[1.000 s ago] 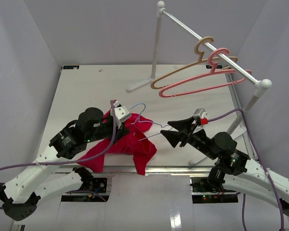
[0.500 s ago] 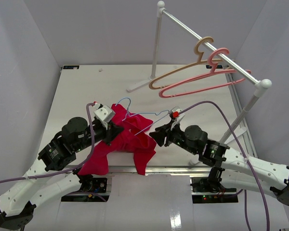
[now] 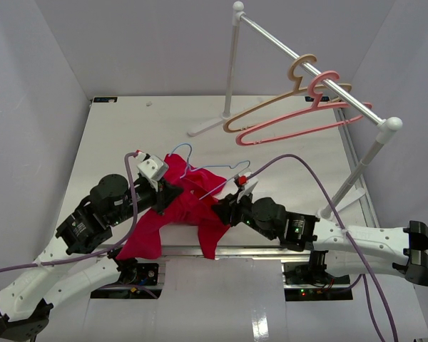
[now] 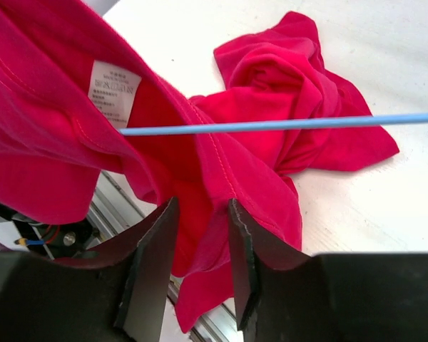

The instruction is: Place the t-shirt on the hanger

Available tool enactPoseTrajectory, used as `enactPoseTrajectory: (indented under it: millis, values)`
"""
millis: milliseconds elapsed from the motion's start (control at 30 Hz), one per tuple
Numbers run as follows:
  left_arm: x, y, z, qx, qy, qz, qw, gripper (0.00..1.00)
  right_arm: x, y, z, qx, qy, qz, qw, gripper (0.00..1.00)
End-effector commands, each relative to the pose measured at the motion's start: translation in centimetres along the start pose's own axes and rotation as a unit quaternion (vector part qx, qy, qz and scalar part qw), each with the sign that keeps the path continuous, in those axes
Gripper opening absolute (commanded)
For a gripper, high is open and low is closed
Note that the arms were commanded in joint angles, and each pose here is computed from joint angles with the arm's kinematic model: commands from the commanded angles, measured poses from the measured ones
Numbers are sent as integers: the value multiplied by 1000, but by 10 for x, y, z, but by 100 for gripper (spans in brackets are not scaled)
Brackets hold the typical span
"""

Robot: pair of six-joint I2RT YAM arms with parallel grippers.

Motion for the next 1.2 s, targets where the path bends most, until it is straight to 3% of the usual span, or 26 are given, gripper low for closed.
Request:
enactPoseTrajectory:
  millis: [0, 200, 333, 500, 633, 900, 1167]
  values:
    - [2, 16, -7, 7, -15, -39, 999, 0, -4, -5, -1, -27, -65, -4, 998, 32]
    - [13, 27, -13, 7, -28, -61, 998, 0, -4, -16, -12, -35, -129, 2, 991, 26]
    - [21, 31, -18, 10, -43, -71, 996, 0, 0, -18, -17, -35, -142, 0, 989, 8]
    - [13, 18, -17, -4, -53, -44, 998, 0, 10, -19, -33, -25, -188, 8, 982, 8]
    - [14, 4, -26, -39, -111, -12, 993, 0, 31, -15, -62, -18, -243, -6, 970, 8]
    - [27, -11, -42, -97, -199, 49, 974, 0, 82, -2, -102, -64, -272, -63, 958, 8]
    - [3, -5, -17, -148, -109, 81, 980, 0, 110, 12, -112, -63, -280, -63, 956, 8]
Point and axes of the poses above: each gripper's point midway between its finger pads, its own x axis back along the fingers, its own z axis along the line the jaws close on, y = z × x, the point moved 5 cm from there along x, back along the fingers, and after that the axes turned 13 degrees about x, right-handed, at the moved point
